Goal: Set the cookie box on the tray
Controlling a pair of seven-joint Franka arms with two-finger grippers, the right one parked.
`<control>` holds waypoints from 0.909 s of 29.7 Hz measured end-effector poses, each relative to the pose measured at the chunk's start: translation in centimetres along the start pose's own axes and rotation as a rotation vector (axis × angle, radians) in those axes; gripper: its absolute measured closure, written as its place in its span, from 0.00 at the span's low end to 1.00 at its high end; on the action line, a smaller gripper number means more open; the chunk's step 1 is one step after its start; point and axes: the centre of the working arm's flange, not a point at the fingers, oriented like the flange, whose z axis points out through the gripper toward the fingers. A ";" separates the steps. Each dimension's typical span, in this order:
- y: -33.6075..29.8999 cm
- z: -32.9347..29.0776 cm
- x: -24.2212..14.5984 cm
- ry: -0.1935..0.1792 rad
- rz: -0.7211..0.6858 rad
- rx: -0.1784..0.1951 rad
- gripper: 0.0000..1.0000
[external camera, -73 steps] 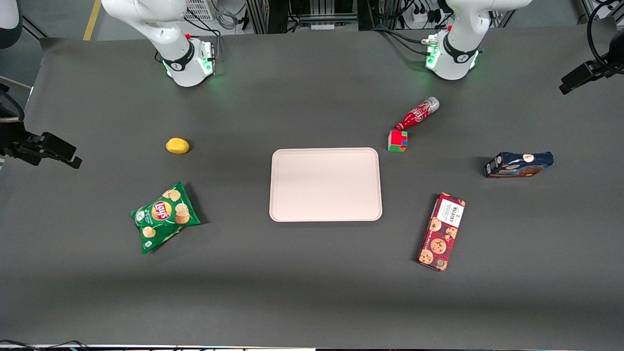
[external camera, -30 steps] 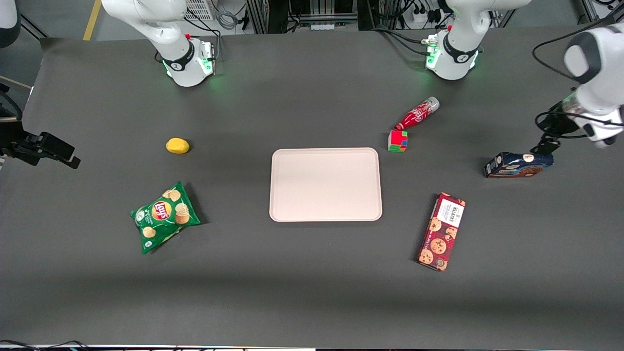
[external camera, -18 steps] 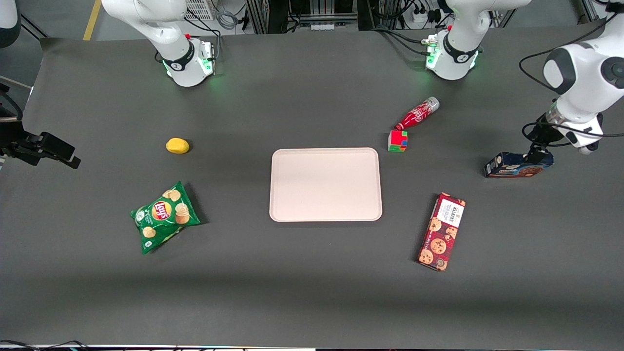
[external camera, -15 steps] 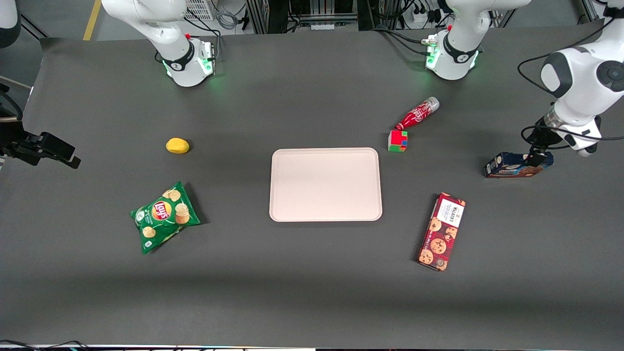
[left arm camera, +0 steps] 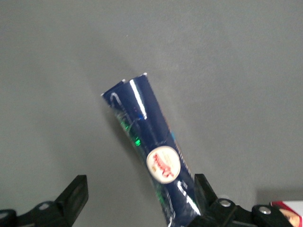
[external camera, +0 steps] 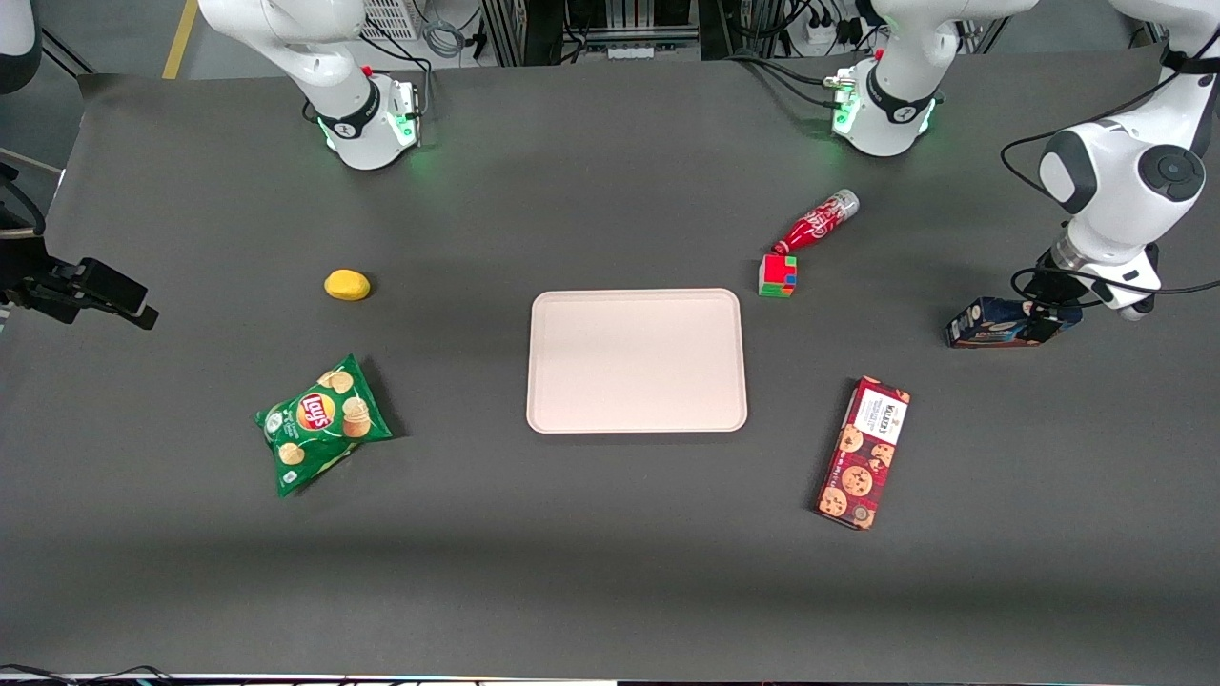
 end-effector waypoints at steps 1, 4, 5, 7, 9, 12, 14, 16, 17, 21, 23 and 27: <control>0.0 0.1 0.0 -0.001 -0.005 0.001 0.05; 0.0 0.2 0.1 -0.004 -0.014 0.000 0.20; 0.0 0.1 0.1 -0.004 -0.017 -0.001 0.25; 0.1 0.1 0.2 -0.004 -0.023 -0.004 0.36; 0.3 -0.1 0.4 -0.001 -0.035 -0.009 0.66; 0.7 -0.5 0.6 0.005 -0.034 -0.017 0.76; 1.4 -0.9 0.8 0.008 -0.029 -0.022 0.79; 2.2 -1.5 0.9 0.002 -0.020 -0.015 0.79; 2.8 -2.0 0.9 -0.005 -0.013 -0.007 0.79; 5.6 -4.9 0.9 -0.035 0.023 0.029 0.79; 7.4 -7.2 0.7 -0.055 0.051 0.056 0.79; 10.6 -12.7 0.3 -0.095 0.138 0.112 0.79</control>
